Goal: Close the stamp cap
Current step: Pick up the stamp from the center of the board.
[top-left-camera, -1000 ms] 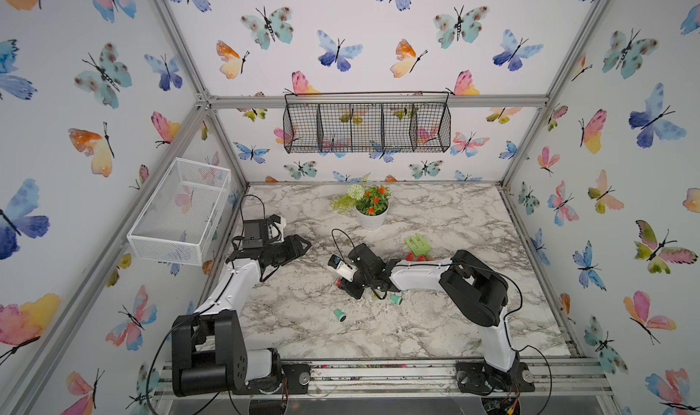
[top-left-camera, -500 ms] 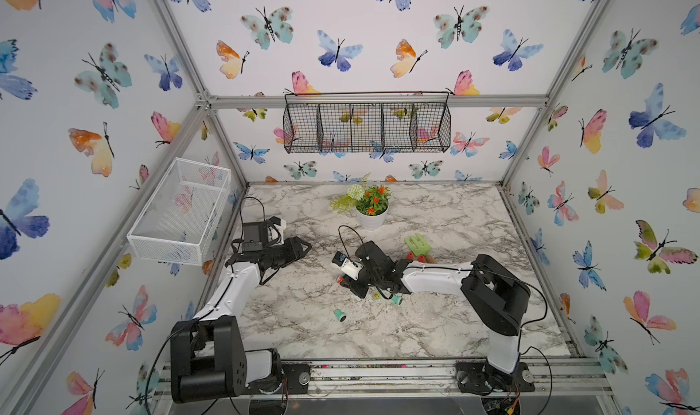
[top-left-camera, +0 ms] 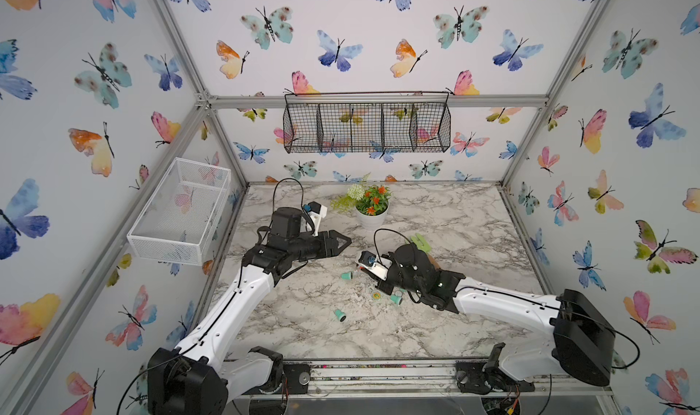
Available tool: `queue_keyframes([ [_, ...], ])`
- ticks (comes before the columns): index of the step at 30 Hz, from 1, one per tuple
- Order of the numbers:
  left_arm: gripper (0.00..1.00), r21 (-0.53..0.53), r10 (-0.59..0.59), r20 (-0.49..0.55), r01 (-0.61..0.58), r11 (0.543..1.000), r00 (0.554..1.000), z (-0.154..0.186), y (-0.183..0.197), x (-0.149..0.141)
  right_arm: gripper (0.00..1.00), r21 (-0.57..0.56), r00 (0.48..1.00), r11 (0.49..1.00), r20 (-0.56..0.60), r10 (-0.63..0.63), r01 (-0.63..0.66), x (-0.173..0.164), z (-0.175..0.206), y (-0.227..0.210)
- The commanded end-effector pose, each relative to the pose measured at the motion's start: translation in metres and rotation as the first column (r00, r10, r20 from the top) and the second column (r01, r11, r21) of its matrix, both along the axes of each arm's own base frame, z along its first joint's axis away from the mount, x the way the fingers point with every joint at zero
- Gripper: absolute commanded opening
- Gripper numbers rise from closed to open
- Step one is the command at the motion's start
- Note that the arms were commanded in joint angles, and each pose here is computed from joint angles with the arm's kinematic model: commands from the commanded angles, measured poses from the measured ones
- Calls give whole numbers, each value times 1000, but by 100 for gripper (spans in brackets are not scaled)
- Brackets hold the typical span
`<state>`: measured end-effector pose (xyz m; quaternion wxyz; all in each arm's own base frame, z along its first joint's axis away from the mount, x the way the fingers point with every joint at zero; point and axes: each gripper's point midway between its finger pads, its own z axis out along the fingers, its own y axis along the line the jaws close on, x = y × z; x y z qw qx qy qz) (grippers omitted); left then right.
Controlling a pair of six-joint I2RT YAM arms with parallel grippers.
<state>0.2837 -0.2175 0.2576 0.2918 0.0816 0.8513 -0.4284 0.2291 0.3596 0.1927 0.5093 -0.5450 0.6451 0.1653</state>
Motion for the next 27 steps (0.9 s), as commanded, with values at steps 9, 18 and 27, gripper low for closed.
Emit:
queue_keyframes([
  [9, 62, -42, -193, -14, 192, 981, 981, 36, -61, -40, 3, 151, 974, 987, 207, -89, 58, -2, 65, -33],
  [18, 59, -37, -265, -41, 264, 964, 963, 29, -64, -58, 3, 188, 966, 982, 247, -81, 35, -8, 83, -38],
  [27, 58, -61, -306, -48, 303, 951, 951, 34, -70, -64, 2, 186, 966, 982, 259, -21, -28, -16, 86, -31],
])
